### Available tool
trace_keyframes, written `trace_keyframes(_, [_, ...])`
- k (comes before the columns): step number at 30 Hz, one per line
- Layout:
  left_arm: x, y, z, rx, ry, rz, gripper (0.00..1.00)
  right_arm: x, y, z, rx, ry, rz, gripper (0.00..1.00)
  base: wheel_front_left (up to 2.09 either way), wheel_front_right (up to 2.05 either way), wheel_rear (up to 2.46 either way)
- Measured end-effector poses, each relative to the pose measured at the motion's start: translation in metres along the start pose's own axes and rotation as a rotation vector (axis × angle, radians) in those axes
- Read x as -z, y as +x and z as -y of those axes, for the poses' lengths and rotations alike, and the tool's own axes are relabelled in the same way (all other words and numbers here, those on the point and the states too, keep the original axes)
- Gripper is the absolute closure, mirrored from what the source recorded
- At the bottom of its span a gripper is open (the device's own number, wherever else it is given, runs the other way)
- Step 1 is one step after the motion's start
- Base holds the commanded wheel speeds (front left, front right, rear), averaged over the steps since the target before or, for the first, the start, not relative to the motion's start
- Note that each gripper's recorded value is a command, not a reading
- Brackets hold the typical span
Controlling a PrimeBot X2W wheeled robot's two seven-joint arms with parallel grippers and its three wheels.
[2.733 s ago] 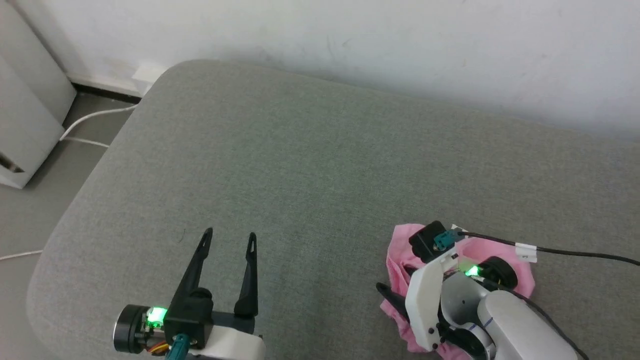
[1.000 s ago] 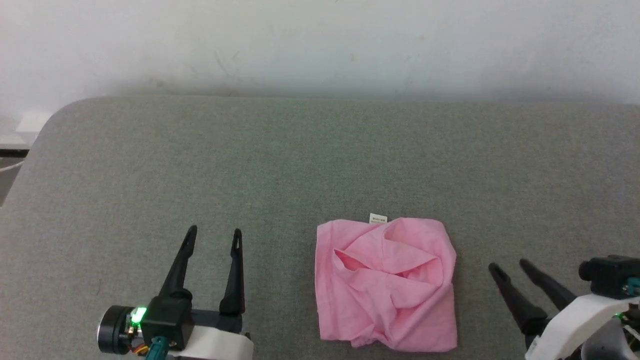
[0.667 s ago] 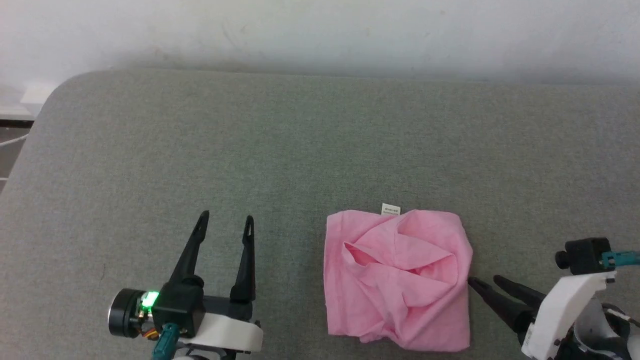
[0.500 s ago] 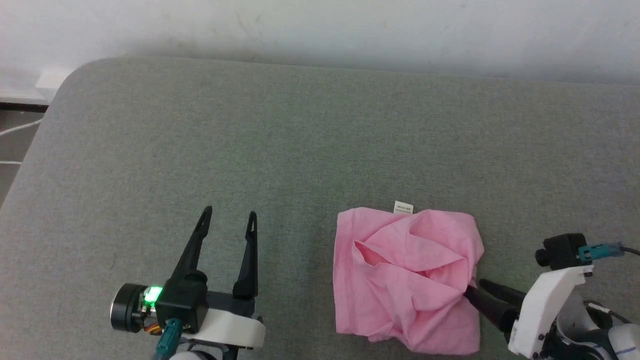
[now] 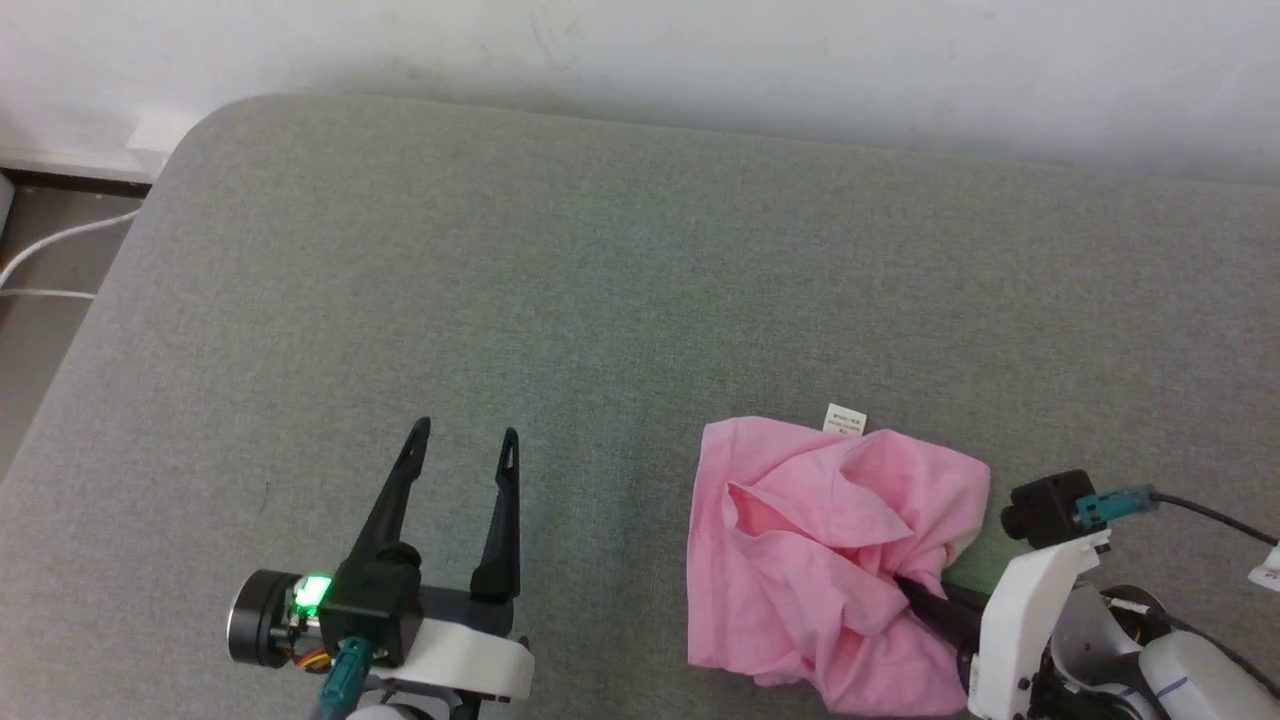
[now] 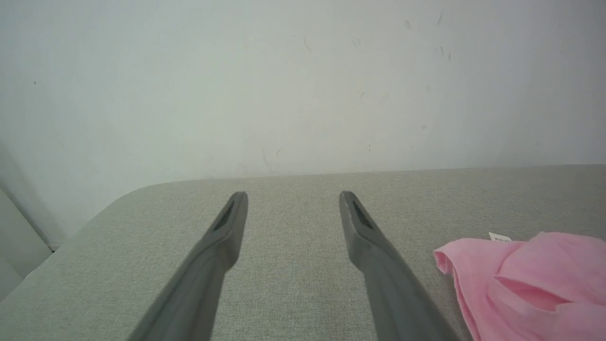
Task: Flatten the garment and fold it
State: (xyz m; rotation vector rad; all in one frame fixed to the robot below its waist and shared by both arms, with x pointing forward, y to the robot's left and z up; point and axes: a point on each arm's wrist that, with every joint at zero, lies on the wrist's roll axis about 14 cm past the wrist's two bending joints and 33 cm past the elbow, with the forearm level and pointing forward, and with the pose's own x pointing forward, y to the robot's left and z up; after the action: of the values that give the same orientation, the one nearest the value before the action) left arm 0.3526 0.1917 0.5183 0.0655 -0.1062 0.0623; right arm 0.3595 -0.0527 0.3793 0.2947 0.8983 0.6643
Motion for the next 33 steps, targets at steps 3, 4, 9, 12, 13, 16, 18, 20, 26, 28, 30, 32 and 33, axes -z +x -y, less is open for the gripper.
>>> trace_keyframes(3, [-0.002, 0.001, 0.003, 0.011, -0.004, 0.009, 0.0, -0.004, -0.003, 0.002, 0.013, -0.041, 0.027, 1.0, 0.0, 0.0, 0.0])
trace_keyframes(4, [-0.003, 0.002, 0.006, 0.017, -0.006, 0.011, 0.0, -0.007, -0.006, 0.003, 0.02, -0.056, 0.038, 1.0, 0.0, 0.0, 0.0])
trace_keyframes(9, [-0.006, 0.007, 0.027, 0.086, -0.027, 0.026, 0.0, -0.03, -0.033, 0.031, 0.141, -0.258, 0.068, 1.0, 0.0, 0.0, 0.0])
trace_keyframes(12, [-0.007, 0.012, 0.05, 0.158, -0.049, 0.031, 0.0, -0.046, -0.057, 0.051, 0.241, -0.393, 0.049, 1.0, 0.0, 0.0, 0.0])
trace_keyframes(13, [-0.007, 0.014, 0.06, 0.188, -0.057, 0.033, 0.0, -0.051, -0.066, 0.057, 0.275, -0.432, 0.039, 1.0, 0.0, 0.0, 0.0])
trace_keyframes(16, [-0.012, 0.023, 0.09, 0.276, -0.081, 0.054, 0.0, -0.062, -0.096, 0.078, 0.385, -0.529, 0.0, 1.0, 0.0, 0.0, 0.0])
trace_keyframes(18, [-0.017, 0.03, 0.114, 0.348, -0.099, 0.074, 0.0, -0.065, -0.119, 0.096, 0.461, -0.562, -0.033, 1.0, 0.0, 0.0, 0.0])
trace_keyframes(20, [-0.022, 0.037, 0.137, 0.413, -0.117, 0.094, 0.0, -0.065, -0.144, 0.118, 0.541, -0.575, -0.071, 1.0, 0.0, 0.0, 0.0])
trace_keyframes(26, [-0.023, 0.055, 0.189, 0.556, -0.164, 0.116, 0.0, -0.055, -0.206, 0.182, 0.747, -0.585, -0.177, 1.0, 0.0, 0.0, 0.0])
trace_keyframes(28, [-0.018, 0.061, 0.201, 0.585, -0.172, 0.11, 0.0, -0.05, -0.219, 0.202, 0.797, -0.572, -0.205, 1.0, 0.0, 0.0, 0.0])
trace_keyframes(30, [-0.01, 0.067, 0.21, 0.608, -0.179, 0.1, 0.0, -0.041, -0.231, 0.223, 0.841, -0.545, -0.234, 1.0, 0.0, 0.0, 0.0])
trace_keyframes(32, [-0.002, 0.071, 0.218, 0.627, -0.188, 0.085, 0.0, -0.029, -0.241, 0.242, 0.876, -0.527, -0.276, 1.0, 0.0, 0.0, 0.0])
trace_keyframes(33, [0.002, 0.073, 0.221, 0.637, -0.193, 0.08, 0.0, -0.024, -0.247, 0.251, 0.894, -0.524, -0.294, 1.0, 0.0, 0.0, 0.0])
